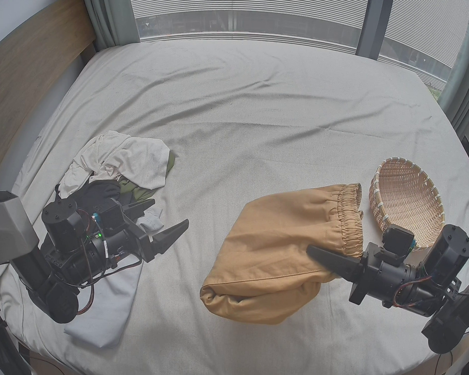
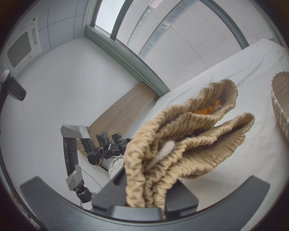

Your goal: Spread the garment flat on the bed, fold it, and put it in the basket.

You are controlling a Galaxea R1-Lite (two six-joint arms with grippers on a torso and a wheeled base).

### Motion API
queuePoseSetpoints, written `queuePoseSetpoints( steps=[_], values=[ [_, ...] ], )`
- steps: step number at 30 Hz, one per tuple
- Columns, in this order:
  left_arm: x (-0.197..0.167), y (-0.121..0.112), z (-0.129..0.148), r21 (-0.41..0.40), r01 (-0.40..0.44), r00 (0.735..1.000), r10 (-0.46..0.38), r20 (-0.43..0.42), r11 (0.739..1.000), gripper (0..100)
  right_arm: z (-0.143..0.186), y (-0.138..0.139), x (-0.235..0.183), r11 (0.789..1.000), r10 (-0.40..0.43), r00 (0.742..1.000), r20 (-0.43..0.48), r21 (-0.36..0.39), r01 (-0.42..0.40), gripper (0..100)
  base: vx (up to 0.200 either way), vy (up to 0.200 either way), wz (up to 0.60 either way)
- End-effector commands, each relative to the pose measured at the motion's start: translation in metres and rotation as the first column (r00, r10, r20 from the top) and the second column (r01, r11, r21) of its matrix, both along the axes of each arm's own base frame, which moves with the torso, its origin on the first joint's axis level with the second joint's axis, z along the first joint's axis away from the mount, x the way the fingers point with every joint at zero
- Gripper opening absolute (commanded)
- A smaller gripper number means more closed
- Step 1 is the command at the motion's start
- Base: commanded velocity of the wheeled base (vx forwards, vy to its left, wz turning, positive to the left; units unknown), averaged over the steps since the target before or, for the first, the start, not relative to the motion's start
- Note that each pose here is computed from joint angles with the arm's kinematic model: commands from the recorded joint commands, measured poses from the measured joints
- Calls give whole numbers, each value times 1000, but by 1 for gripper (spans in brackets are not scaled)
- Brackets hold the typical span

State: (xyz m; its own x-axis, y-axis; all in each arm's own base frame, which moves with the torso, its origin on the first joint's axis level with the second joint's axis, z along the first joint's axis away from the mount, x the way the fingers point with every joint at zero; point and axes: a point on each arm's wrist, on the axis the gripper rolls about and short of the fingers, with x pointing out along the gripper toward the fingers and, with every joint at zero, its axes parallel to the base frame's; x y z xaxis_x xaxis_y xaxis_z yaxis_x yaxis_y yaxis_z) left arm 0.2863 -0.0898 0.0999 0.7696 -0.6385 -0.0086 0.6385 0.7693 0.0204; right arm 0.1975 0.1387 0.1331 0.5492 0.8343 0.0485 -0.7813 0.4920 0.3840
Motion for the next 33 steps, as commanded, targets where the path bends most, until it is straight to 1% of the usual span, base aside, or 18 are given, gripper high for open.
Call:
queuePoseSetpoints(
  steps=[1,9,12,16,18,19,21,22,23,26,27,28,29,31,33],
  values=[
    [2,4,-9,33,0,1000,0,-12,999,100,10,2,-1,1000,8,999,41,26,-10,0,0,0,0],
    [3,5,-11,45,-2,1000,3,-7,999,100,23,3,-9,998,28,996,83,55,-33,0,0,0,0],
    [2,4,-10,45,-1,1000,1,-6,999,100,32,5,-16,995,50,993,106,84,-59,0,0,0,0],
    [2,5,-8,43,-1,1000,1,0,999,100,40,3,-11,994,26,990,138,105,-41,0,0,0,0],
    [2,5,-8,43,-1,1000,1,0,999,100,40,3,-10,994,25,990,139,105,-39,0,0,0,0],
    [2,5,-9,44,-1,1000,1,-1,999,100,46,-4,-2,993,-22,987,161,120,2,0,0,0,0],
    [2,5,-9,44,-1,1000,1,-1,999,100,50,-12,3,991,-60,983,175,126,38,0,0,0,0],
    [2,5,-9,44,-1,1000,1,-1,999,100,50,-12,3,991,-61,982,178,126,39,0,0,0,0],
    [2,5,-9,44,-1,1000,1,-4,999,100,54,-19,5,989,-92,977,194,133,67,0,0,0,0],
    [2,4,-9,45,-1,1000,1,-4,999,100,58,-29,8,984,-138,967,214,138,110,0,0,0,0],
    [2,4,-9,44,-1,1000,1,-3,999,100,59,-36,11,980,-170,960,221,138,142,0,0,0,0],
    [2,4,-9,44,-1,1000,1,-3,999,100,59,-39,12,978,-184,957,225,137,156,0,0,0,0],
    [2,4,-9,44,-1,1000,1,-3,999,100,61,-46,16,972,-218,946,240,136,189,0,0,0,0],
    [1,4,-9,44,0,1000,0,-3,999,100,62,-54,20,965,-256,932,257,126,230,0,0,0,0],
    [1,4,-9,44,-1,1000,1,-3,999,100,61,-65,24,953,-304,910,283,110,284,0,0,0,0]
  ],
)
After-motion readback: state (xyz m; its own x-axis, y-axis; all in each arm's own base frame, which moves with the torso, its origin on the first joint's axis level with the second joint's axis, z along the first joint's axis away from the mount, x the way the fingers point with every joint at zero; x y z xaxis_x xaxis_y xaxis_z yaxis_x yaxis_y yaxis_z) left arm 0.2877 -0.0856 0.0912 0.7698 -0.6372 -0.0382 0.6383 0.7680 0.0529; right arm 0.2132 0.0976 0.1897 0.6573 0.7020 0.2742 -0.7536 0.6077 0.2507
